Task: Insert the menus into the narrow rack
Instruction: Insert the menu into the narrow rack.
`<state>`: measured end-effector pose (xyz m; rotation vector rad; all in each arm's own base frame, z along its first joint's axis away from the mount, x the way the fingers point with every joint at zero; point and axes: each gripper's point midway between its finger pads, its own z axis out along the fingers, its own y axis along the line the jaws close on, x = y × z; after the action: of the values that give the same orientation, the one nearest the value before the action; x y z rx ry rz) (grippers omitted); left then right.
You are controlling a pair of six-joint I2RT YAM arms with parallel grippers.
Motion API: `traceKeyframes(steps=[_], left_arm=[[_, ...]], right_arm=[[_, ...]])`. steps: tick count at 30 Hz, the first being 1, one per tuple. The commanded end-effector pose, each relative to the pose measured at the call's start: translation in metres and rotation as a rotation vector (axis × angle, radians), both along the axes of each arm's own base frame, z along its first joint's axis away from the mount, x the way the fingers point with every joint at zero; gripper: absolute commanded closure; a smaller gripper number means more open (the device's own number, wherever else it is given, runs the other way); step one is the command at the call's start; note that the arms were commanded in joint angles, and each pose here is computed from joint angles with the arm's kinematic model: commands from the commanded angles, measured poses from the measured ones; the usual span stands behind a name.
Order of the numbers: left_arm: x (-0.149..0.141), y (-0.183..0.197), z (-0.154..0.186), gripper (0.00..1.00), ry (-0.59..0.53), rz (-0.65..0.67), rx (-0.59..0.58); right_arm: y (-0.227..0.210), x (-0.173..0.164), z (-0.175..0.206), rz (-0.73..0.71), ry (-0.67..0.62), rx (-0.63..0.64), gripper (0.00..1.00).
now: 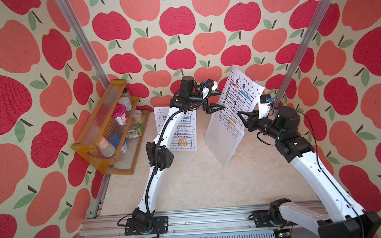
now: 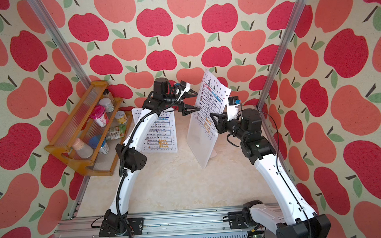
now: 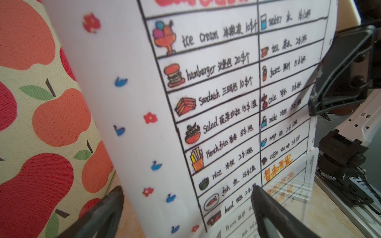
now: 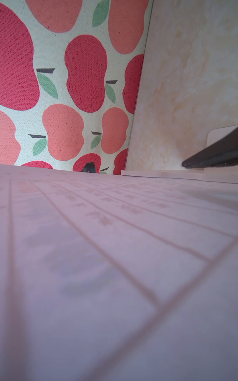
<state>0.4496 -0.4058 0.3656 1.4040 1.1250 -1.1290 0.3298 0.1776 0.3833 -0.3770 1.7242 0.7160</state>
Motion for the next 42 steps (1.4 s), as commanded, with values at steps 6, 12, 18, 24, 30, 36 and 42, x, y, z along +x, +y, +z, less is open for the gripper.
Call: traceKeyframes(steps=[6,12,18,24,30,36,42], left_arm=[[-0.009,0.006,0.020,0.02,-0.052,-0.008,-0.018],[-0.009,0.007,0.020,0.02,-0.051,-0.007,-0.017],[-0.010,0.008,0.018,0.03,-0.047,-0.007,-0.006],[-0.011,0.009,0.015,0.03,-0.044,-0.007,0.006],[-0.011,0.011,0.020,0.03,-0.054,-0.003,0.000],[-0.012,0.013,0.022,0.03,-0.056,-0.001,0.001],[-0.011,0.016,0.023,0.03,-0.058,0.004,0.001]], right_arm=[[-0.001,-0.007,-0.004,0.001,0.008,0.004,0.88],[-0.001,-0.010,-0.012,0.006,0.026,0.009,0.91],[-0.001,-0.013,-0.018,0.011,0.038,0.023,0.91],[0.003,-0.015,-0.031,0.021,0.062,0.036,0.91],[-0.004,-0.014,-0.006,-0.010,0.010,0.013,0.75],[-0.008,-0.010,0.019,-0.043,-0.045,-0.005,0.64],[-0.004,-0.008,0.015,-0.024,-0.028,0.000,0.83]])
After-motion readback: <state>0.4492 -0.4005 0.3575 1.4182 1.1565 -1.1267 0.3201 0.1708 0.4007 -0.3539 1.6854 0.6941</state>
